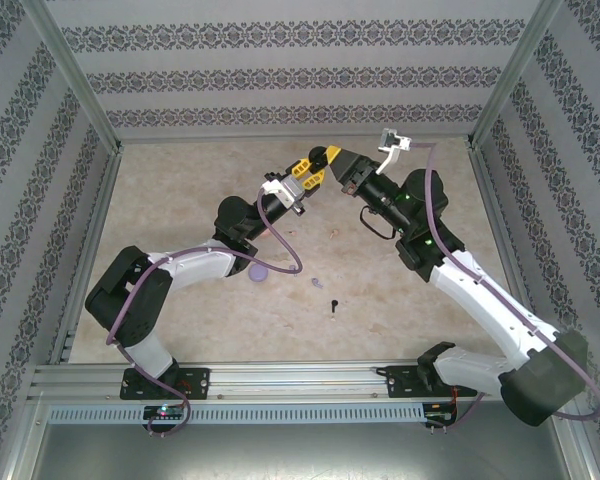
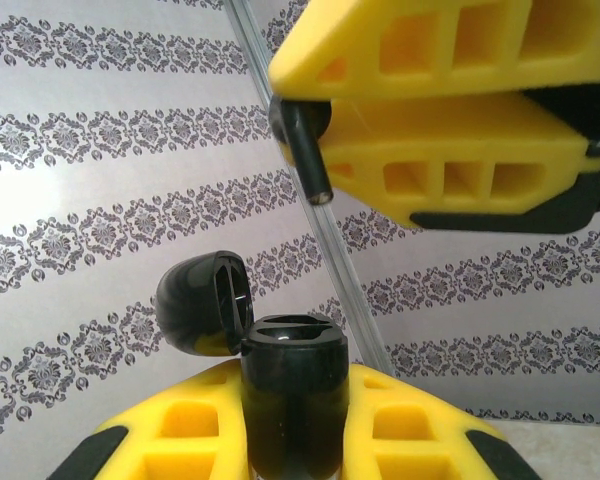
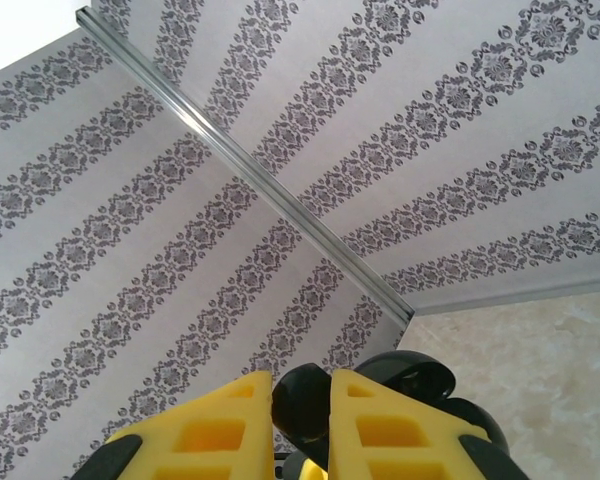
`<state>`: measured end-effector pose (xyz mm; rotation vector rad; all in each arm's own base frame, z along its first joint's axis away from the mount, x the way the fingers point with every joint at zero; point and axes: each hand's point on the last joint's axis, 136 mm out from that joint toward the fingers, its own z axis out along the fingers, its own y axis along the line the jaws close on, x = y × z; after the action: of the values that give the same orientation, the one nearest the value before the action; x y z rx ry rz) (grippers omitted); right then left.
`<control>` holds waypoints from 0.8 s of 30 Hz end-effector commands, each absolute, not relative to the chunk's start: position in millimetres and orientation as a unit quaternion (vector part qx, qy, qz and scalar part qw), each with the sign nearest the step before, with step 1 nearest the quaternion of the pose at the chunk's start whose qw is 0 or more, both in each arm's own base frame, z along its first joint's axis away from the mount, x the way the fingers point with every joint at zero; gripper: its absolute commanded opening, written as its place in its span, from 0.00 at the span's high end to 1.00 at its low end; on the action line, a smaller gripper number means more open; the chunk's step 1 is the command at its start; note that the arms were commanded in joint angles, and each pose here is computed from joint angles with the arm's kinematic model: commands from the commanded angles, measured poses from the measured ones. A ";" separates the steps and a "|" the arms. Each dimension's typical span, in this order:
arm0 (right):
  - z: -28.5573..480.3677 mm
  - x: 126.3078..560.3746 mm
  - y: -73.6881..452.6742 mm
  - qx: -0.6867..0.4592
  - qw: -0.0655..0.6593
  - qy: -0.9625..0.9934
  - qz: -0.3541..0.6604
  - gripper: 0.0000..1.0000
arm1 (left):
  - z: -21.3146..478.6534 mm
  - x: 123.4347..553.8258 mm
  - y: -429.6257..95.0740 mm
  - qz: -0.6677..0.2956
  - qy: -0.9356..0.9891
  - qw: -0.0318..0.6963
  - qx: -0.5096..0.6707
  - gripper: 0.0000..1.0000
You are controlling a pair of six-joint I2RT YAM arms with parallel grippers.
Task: Insert the wireless bluetooth earbuds into the charging case
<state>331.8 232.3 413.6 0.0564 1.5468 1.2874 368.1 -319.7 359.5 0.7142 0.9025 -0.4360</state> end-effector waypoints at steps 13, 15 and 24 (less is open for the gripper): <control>385.1 346.2 238.3 0.040 0.526 0.664 0.530 0.85 | 387.5 356.9 -318.3 -0.218 0.386 0.837 0.320 1.00; 381.7 347.2 237.8 0.042 0.523 0.667 0.529 0.85 | 388.2 357.1 -318.0 -0.219 0.386 0.837 0.320 1.00; 372.8 344.2 238.7 0.037 0.518 0.672 0.528 0.86 | 392.7 360.3 -315.6 -0.235 0.389 0.840 0.296 1.00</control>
<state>344.9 237.0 382.3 0.0844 1.5982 1.2672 369.9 -319.4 357.8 0.6971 0.9217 -0.4617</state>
